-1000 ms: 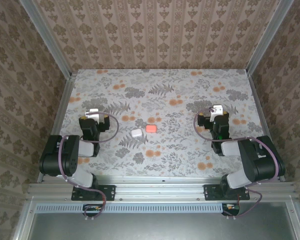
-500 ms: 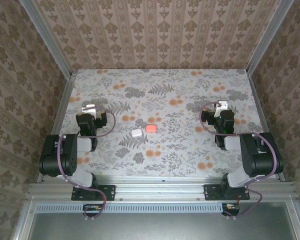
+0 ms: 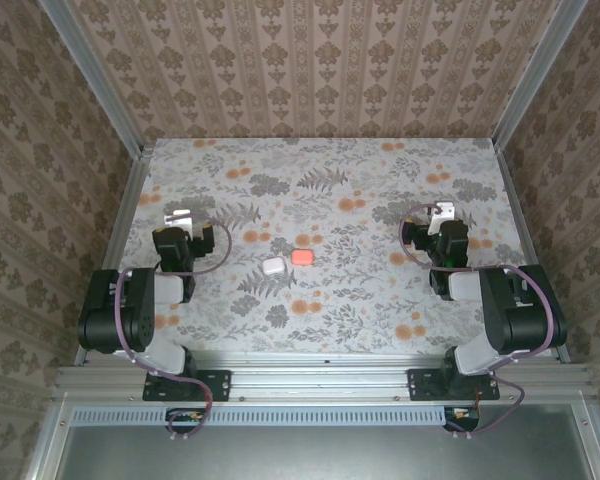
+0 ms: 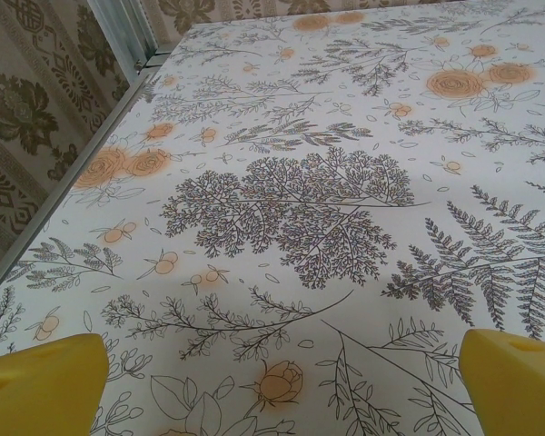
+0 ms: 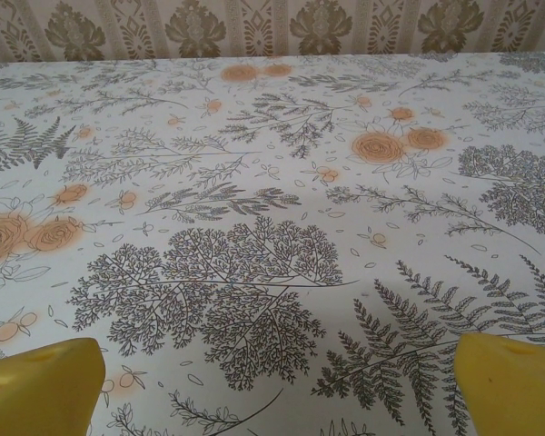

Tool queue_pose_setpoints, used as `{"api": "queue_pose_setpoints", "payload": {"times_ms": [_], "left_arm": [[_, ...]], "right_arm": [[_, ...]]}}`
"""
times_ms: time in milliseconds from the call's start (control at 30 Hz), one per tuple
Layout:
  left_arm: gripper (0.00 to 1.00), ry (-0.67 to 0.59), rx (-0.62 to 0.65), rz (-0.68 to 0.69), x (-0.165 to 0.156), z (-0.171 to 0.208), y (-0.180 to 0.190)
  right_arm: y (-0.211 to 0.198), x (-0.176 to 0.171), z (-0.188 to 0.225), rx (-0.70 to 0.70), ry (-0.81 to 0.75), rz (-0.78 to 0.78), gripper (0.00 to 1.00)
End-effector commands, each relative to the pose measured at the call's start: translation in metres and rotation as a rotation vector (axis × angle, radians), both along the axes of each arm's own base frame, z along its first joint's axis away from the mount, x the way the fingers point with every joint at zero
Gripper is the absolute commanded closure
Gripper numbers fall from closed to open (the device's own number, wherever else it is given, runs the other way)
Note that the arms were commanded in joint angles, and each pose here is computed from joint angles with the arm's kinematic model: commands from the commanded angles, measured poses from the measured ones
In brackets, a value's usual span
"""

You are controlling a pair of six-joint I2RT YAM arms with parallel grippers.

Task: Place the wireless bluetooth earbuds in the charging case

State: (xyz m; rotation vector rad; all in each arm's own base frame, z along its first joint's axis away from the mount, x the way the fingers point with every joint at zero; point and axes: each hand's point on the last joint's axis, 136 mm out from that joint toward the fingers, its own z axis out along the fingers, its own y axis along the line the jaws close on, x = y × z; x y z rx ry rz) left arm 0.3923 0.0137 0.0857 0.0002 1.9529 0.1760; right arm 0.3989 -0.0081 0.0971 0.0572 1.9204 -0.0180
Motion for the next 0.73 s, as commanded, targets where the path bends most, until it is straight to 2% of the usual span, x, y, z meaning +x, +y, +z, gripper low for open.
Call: {"api": "queue_pose_setpoints", "payload": {"times_ms": [0, 700], "left_arm": [[0.00, -0.028, -0.009, -0.015, 0.0041, 0.0092, -0.0041], [0.00, -0.029, -0.011, -0.015, 0.0044, 0.0096, -0.0042]], "right_arm": [[0.0054, 0.0010, 0.0003, 0.015, 0.000, 0.021, 0.00], [0.0050, 0.0010, 0.0001, 0.012, 0.000, 0.017, 0.00]]}}
